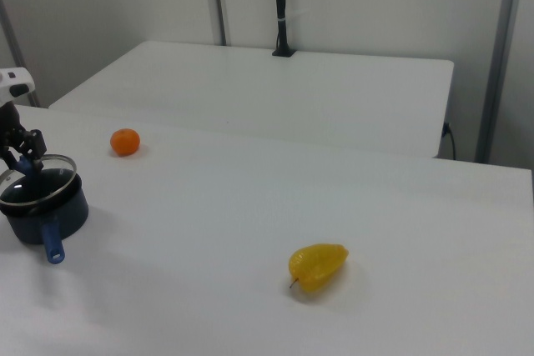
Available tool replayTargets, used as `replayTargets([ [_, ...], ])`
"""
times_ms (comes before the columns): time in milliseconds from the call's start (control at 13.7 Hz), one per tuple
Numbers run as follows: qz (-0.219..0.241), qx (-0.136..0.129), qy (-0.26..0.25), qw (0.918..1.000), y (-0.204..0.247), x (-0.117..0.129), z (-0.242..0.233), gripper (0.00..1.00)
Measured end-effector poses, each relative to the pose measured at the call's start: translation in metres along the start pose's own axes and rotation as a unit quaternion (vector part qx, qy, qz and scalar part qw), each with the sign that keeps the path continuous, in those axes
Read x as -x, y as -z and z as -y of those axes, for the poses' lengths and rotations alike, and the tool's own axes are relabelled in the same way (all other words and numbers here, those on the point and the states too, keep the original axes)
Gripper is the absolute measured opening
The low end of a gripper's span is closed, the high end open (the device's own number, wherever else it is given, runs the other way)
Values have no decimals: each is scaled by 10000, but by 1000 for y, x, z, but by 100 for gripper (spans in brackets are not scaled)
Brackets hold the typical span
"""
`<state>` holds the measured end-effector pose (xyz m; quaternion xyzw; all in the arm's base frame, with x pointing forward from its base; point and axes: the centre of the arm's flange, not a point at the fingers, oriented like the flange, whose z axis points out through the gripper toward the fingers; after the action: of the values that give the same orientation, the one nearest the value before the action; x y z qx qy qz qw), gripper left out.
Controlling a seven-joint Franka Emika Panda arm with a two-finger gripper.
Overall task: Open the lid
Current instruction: 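Lower the gripper onto the blue lid knob and close on it, then lift the glass lid off the saucepan and carry it beside the pan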
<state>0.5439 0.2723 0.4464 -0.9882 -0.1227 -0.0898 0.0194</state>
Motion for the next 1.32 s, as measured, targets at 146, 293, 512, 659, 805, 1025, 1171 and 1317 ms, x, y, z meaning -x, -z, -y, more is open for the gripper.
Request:
replayTargets([
  [146, 6, 24, -24, 10000, 14, -1, 0, 62],
  [293, -51, 48, -122, 9999, 29, -7, -10, 62],
  [512, -141, 164, -586, 9980, 46, -19, -68, 62],
  [659, -137, 326, -953, 9948, 46, -22, -134, 62],
  [805, -97, 453, -1210, 9916, 45, -18, -194, 62],
  [1025, 94, 562, -1370, 9889, 31, -3, -257, 62],
  [1171, 337, 571, -1413, 9877, 6, 12, -281, 62],
  [1317, 380, 551, -1405, 9878, -21, 18, -282, 62],
])
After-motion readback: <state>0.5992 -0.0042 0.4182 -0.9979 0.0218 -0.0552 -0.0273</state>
